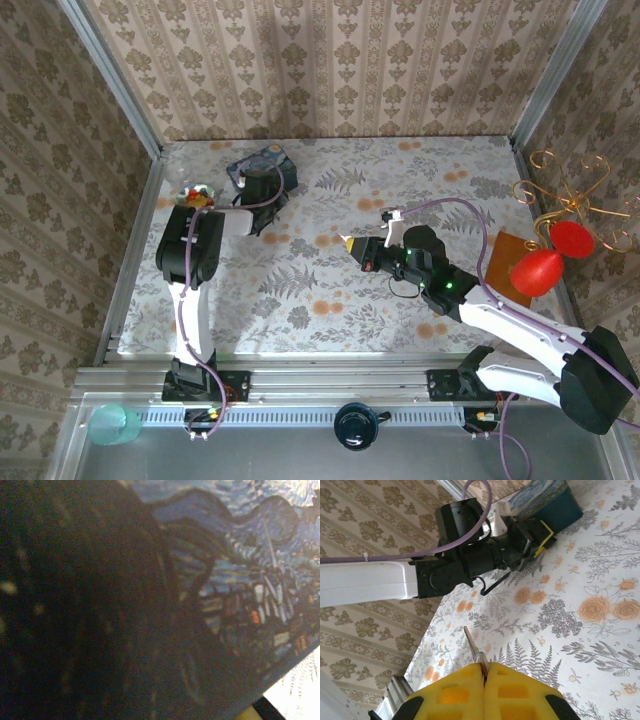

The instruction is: Unlock a padlock with a key

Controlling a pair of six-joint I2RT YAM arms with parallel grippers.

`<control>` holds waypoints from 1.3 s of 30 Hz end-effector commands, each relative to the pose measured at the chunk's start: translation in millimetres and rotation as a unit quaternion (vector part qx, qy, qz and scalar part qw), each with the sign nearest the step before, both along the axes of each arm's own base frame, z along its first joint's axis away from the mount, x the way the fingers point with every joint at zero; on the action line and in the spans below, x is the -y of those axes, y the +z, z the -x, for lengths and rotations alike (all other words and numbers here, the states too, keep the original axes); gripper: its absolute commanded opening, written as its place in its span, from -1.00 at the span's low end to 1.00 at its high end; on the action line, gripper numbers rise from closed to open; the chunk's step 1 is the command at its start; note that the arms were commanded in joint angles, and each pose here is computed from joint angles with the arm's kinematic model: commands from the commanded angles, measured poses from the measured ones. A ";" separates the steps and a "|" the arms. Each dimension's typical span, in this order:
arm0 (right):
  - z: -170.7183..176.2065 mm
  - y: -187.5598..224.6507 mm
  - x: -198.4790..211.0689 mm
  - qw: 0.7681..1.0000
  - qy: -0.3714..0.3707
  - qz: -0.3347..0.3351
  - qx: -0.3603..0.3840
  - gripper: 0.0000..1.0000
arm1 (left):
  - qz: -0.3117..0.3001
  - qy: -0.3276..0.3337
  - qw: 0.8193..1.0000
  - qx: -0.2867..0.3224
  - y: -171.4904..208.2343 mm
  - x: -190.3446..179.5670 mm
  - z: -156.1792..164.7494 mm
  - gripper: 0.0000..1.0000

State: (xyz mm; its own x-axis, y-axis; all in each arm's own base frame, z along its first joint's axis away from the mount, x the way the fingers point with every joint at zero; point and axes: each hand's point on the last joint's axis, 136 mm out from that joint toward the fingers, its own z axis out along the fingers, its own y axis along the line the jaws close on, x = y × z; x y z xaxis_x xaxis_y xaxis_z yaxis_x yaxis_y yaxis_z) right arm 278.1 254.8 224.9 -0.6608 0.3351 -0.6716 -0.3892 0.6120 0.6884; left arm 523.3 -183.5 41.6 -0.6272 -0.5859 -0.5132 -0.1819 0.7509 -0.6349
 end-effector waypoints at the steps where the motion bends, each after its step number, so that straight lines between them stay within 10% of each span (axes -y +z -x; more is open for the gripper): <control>1: -6.2 -1.7 1.4 1.000 -0.019 -0.004 -0.019 -1.00 | 0.008 -0.004 1.000 -0.006 3.9 -1.8 15.0 -0.75; 25: -28.6 -79.9 -40.0 0.977 0.005 -0.074 -0.199 -1.00 | 0.226 -0.150 0.960 -0.071 42.9 64.7 143.0 -0.89; 39: -51.0 -113.1 -65.2 0.949 -0.002 -0.147 -0.280 -1.00 | 0.239 -0.170 0.953 -0.072 57.7 71.1 171.1 -0.90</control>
State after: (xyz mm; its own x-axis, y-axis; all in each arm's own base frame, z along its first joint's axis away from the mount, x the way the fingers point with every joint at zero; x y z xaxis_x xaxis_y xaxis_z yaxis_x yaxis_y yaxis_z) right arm 321.3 308.9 101.2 -0.8849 0.4374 -0.1602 0.0672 0.4603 0.8852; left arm 358.1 -245.9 79.9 -0.8527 -0.4989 -0.1549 -0.1158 0.4696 -0.8753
